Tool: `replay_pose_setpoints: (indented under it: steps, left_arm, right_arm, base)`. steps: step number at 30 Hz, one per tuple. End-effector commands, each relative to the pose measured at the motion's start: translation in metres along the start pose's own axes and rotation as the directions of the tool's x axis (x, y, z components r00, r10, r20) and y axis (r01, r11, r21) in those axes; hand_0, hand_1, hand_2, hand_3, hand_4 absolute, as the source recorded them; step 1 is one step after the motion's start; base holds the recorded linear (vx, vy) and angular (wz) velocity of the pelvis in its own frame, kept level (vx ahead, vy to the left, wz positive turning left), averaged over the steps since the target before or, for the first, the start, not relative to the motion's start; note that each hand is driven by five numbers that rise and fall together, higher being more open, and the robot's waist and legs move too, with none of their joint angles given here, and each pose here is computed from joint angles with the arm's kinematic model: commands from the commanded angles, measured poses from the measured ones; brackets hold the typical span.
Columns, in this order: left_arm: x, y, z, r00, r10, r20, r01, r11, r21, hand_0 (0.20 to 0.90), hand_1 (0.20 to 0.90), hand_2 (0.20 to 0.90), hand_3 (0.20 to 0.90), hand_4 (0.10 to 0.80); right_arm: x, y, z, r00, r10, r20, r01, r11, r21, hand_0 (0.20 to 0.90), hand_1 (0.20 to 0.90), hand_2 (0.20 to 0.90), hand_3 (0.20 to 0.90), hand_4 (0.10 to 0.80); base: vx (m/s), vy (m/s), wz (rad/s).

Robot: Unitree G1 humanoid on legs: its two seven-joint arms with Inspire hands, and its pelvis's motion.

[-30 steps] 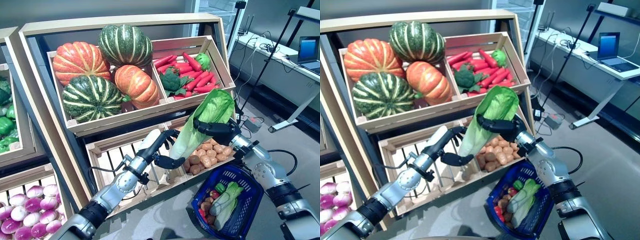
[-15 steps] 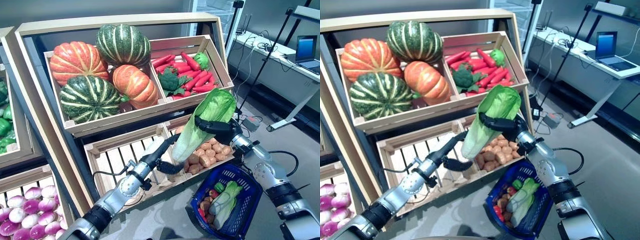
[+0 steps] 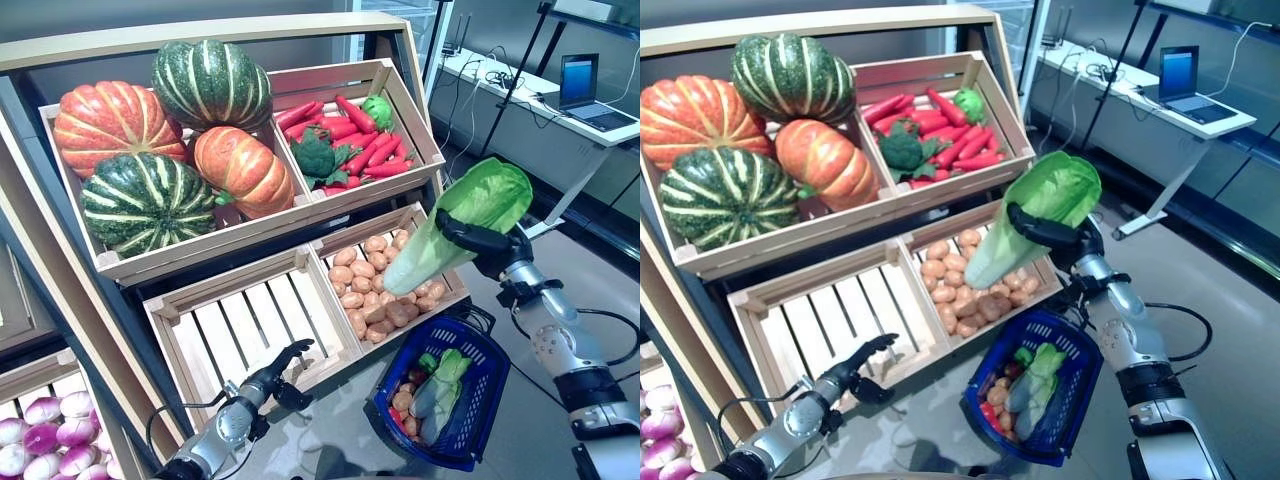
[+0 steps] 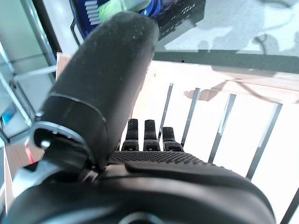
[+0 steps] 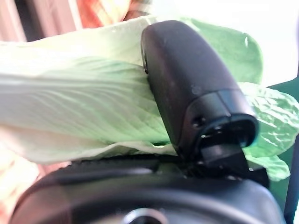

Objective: Put vegetables into the basket

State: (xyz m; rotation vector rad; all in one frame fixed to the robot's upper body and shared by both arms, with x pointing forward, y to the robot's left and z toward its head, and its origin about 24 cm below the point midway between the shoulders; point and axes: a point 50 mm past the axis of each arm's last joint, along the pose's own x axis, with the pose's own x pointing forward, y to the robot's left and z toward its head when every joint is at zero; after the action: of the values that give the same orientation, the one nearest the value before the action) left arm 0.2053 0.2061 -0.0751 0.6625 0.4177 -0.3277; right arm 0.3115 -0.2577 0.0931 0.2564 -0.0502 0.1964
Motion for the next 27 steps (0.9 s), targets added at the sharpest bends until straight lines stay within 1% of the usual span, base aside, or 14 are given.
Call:
replay_pose_setpoints:
  steps: [1,2,4,5,8,10,11,12,14,17,20,23,27]
  left_arm:
    - [0.013,0.028,0.026,0.982,0.147,0.119,-0.131,0.982,-0.132,0.9,0.9,0.9,0.9,0.8]
    - [0.011,0.029,0.025,0.981,0.158,0.115,-0.14,0.978,-0.154,0.9,0.9,0.9,0.9,0.8]
    - [0.006,0.034,0.024,0.974,0.197,0.116,-0.167,0.959,-0.227,0.9,0.9,0.9,0.9,0.8]
    - [0.005,0.035,0.024,0.971,0.208,0.12,-0.174,0.953,-0.246,0.9,0.9,0.9,0.9,0.8]
    - [0.0,0.038,0.026,0.965,0.226,0.137,-0.17,0.927,-0.335,0.9,0.9,0.9,0.9,0.8]
    - [0.0,0.039,0.028,0.963,0.228,0.147,-0.154,0.906,-0.394,0.9,0.9,0.9,0.9,0.8]
    - [0.0,0.041,0.03,0.959,0.234,0.159,-0.147,0.893,-0.426,0.9,0.9,0.9,0.9,0.8]
    - [0.001,0.043,0.033,0.956,0.24,0.169,-0.141,0.88,-0.453,0.9,0.9,0.9,0.9,0.8]
    - [0.006,0.05,0.044,0.943,0.261,0.205,-0.129,0.857,-0.5,0.9,0.9,0.9,0.9,0.8]
    - [0.013,0.06,0.062,0.923,0.283,0.26,-0.121,0.856,-0.502,0.9,0.9,0.9,0.9,0.8]
    - [0.017,0.068,0.077,0.906,0.302,0.298,-0.115,0.851,-0.512,0.9,0.9,0.9,0.9,0.8]
    - [0.019,0.071,0.086,0.888,0.337,0.315,-0.108,0.816,-0.568,0.9,0.9,0.9,0.9,0.8]
    - [0.02,0.073,0.101,0.859,0.364,0.361,-0.052,0.761,-0.646,0.9,0.9,0.9,0.9,0.8]
  right_arm:
    - [-0.007,-0.031,0.056,0.962,-0.135,0.238,0.171,0.976,-0.136,0.3,0.3,0.3,0.3,0.4]
    - [-0.013,-0.038,0.051,0.96,-0.176,0.217,0.209,0.967,-0.142,0.3,0.3,0.3,0.3,0.4]
    - [-0.031,-0.06,0.036,0.936,-0.31,0.165,0.334,0.931,-0.148,0.3,0.3,0.3,0.3,0.4]
    - [-0.035,-0.065,0.033,0.927,-0.343,0.154,0.364,0.92,-0.145,0.3,0.3,0.3,0.3,0.4]
    - [-0.065,-0.097,0.013,0.83,-0.548,0.102,0.557,0.822,-0.119,0.3,0.3,0.3,0.3,0.4]
    - [-0.078,-0.111,0.003,0.76,-0.646,0.069,0.647,0.762,0.001,0.3,0.3,0.3,0.3,0.4]
    - [-0.084,-0.117,-0.004,0.723,-0.69,0.041,0.683,0.722,0.109,0.3,0.3,0.3,0.3,0.4]
    - [-0.087,-0.121,-0.009,0.7,-0.714,0.029,0.699,0.693,0.176,0.3,0.3,0.3,0.3,0.4]
    - [-0.09,-0.126,-0.012,0.652,-0.757,0.036,0.726,0.638,0.256,0.3,0.3,0.3,0.3,0.4]
    - [-0.087,-0.13,-0.008,0.61,-0.791,0.052,0.74,0.591,0.322,0.3,0.3,0.3,0.3,0.4]
    - [-0.078,-0.13,0.002,0.597,-0.799,0.078,0.749,0.589,0.304,0.3,0.3,0.3,0.3,0.4]
    - [-0.069,-0.13,0.019,0.592,-0.797,0.121,0.753,0.6,0.268,0.3,0.3,0.3,0.3,0.4]
    - [-0.059,-0.133,0.04,0.59,-0.79,0.166,0.746,0.612,0.264,0.3,0.3,0.3,0.3,0.4]
  base:
    - [0.038,-0.031,-0.02]
    - [0.036,-0.039,-0.01]
    - [0.041,-0.048,-0.04]
    - [0.058,-0.053,-0.07]
    - [0.08,-0.062,-0.05]
    - [0.045,-0.07,-0.03]
    - [0.0,-0.08,-0.02]
    - [-0.032,-0.092,-0.03]
    - [-0.137,-0.113,-0.03]
    - [-0.187,-0.116,-0.01]
    - [-0.173,-0.105,0.04]
    - [-0.22,-0.072,0.18]
    - [-0.251,-0.029,0.05]
